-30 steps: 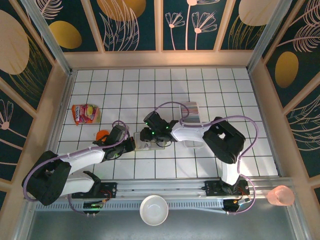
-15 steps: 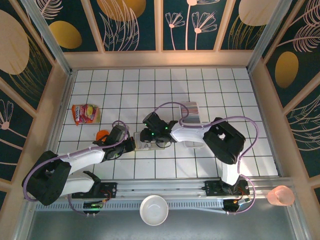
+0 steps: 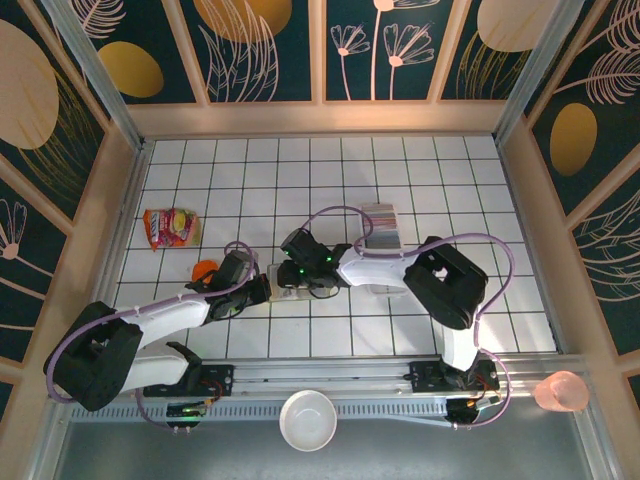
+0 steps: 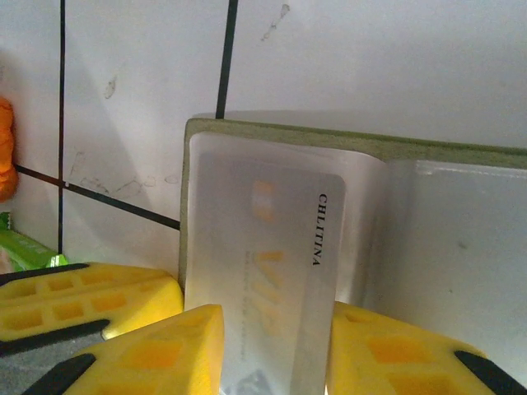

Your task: Put the credit cards into the card holder

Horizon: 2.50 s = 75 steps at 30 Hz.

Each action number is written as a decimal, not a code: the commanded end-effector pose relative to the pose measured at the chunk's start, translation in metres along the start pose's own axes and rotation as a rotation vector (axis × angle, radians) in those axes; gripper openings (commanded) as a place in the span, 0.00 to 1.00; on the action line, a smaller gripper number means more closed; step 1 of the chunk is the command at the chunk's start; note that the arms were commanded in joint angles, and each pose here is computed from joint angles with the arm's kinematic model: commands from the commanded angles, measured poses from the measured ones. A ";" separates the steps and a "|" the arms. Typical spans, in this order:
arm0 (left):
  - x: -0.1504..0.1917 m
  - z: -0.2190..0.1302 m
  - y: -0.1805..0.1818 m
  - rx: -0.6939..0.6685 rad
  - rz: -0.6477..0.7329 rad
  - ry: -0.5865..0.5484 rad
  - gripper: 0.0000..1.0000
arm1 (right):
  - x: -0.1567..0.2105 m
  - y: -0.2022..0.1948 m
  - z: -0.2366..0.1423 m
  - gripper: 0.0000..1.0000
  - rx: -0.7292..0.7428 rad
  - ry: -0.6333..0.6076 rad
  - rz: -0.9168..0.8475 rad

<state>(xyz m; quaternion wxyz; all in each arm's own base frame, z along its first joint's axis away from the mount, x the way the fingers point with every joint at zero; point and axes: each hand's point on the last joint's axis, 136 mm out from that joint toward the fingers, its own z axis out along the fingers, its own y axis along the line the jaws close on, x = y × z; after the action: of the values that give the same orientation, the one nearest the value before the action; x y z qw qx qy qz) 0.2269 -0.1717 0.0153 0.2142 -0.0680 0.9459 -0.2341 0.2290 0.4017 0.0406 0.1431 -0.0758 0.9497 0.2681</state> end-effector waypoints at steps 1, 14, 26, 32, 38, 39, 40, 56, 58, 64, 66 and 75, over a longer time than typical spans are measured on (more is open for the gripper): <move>0.006 0.001 0.001 0.008 -0.002 0.015 0.00 | -0.003 0.011 0.001 0.36 -0.013 -0.005 0.003; 0.005 0.001 0.000 0.010 0.000 0.014 0.00 | -0.002 -0.010 -0.012 0.35 0.062 -0.028 0.011; 0.006 0.001 0.001 0.007 -0.002 0.019 0.00 | 0.006 0.004 0.001 0.30 0.016 0.007 0.005; 0.006 0.001 0.002 0.006 -0.004 0.015 0.00 | 0.003 0.012 -0.001 0.30 -0.012 -0.005 0.002; 0.007 0.000 0.002 0.006 -0.002 0.017 0.00 | 0.000 -0.005 -0.013 0.31 0.059 -0.050 0.006; 0.006 0.000 0.002 0.006 -0.003 0.016 0.00 | 0.000 -0.007 -0.013 0.32 0.066 -0.047 0.007; 0.006 0.000 0.001 0.008 -0.003 0.015 0.00 | 0.001 -0.010 -0.013 0.33 0.074 -0.042 0.009; 0.005 0.001 0.001 0.006 -0.002 0.016 0.00 | 0.006 0.009 -0.002 0.33 0.015 -0.017 0.000; 0.005 0.001 0.001 0.006 -0.003 0.015 0.00 | 0.005 0.013 -0.001 0.33 0.013 -0.016 -0.011; 0.007 0.002 0.002 0.004 -0.005 0.018 0.00 | 0.006 0.021 0.003 0.32 -0.013 -0.008 -0.013; 0.007 0.002 0.002 0.005 -0.005 0.019 0.00 | 0.005 0.024 0.001 0.33 -0.020 -0.017 -0.020; 0.007 0.001 0.004 -0.001 -0.005 0.016 0.00 | -0.001 -0.005 -0.029 0.42 0.113 -0.091 -0.024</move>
<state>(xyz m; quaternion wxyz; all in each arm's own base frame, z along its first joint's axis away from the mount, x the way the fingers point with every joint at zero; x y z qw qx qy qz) 0.2271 -0.1720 0.0152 0.2159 -0.0677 0.9452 -0.2356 0.2215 0.3950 0.0387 0.1595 -0.0734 0.9577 0.2279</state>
